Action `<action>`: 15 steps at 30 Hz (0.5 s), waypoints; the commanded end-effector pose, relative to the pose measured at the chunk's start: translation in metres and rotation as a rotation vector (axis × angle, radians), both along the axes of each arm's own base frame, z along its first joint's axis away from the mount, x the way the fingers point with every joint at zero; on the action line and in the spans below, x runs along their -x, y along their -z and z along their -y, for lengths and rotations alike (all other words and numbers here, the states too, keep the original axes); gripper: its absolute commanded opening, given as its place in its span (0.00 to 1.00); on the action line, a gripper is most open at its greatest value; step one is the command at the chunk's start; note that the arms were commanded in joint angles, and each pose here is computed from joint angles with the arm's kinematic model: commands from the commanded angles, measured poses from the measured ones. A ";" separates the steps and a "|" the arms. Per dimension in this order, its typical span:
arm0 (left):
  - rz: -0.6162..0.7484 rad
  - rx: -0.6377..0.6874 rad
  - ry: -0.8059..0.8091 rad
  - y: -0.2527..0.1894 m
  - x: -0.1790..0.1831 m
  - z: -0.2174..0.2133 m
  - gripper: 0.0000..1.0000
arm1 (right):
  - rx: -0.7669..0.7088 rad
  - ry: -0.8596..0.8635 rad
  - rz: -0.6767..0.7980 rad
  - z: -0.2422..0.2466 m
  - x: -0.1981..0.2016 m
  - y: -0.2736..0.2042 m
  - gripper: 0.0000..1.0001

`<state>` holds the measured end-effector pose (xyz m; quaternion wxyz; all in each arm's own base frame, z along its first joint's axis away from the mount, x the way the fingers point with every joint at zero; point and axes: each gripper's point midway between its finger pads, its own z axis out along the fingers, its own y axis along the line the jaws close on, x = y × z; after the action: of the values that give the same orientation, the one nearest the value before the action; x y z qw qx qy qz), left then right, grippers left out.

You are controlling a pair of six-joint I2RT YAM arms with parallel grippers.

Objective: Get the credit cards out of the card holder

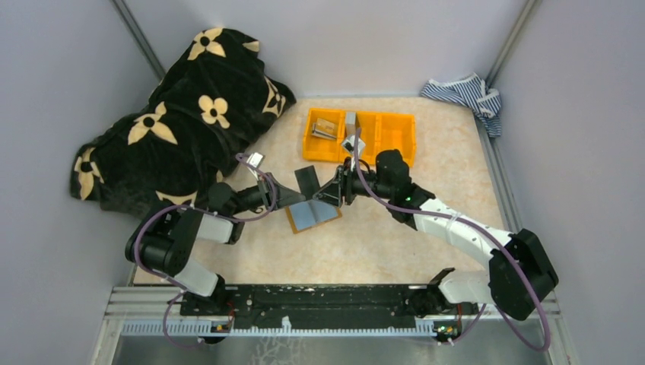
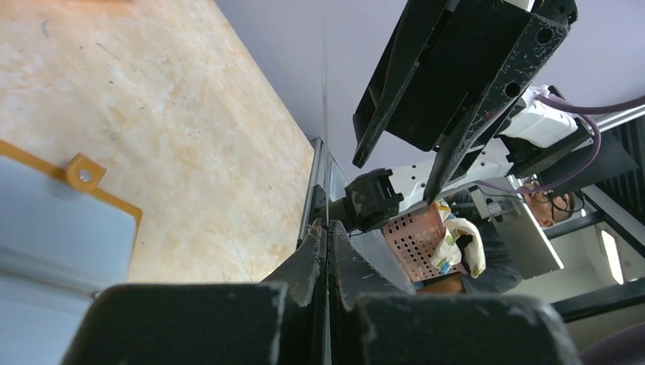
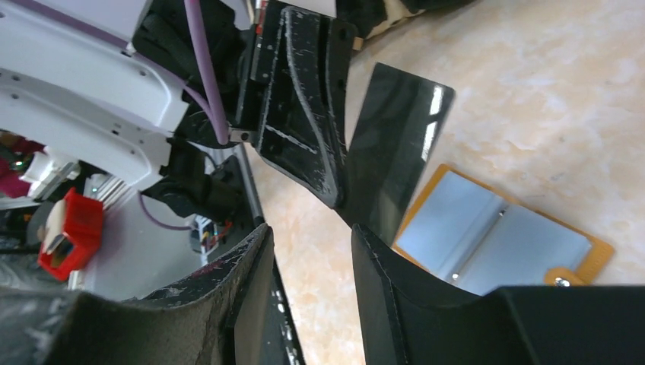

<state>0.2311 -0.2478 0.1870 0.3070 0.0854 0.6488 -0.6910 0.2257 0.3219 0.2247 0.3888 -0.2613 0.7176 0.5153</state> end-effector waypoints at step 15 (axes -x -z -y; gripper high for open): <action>0.388 0.119 0.109 -0.069 0.033 0.010 0.00 | -0.095 0.050 0.138 0.024 -0.013 -0.060 0.43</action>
<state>0.2189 -0.2617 0.2088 0.3068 0.1314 0.6257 -0.7051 0.2274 0.3094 0.2448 0.4092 -0.2591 0.7024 0.5216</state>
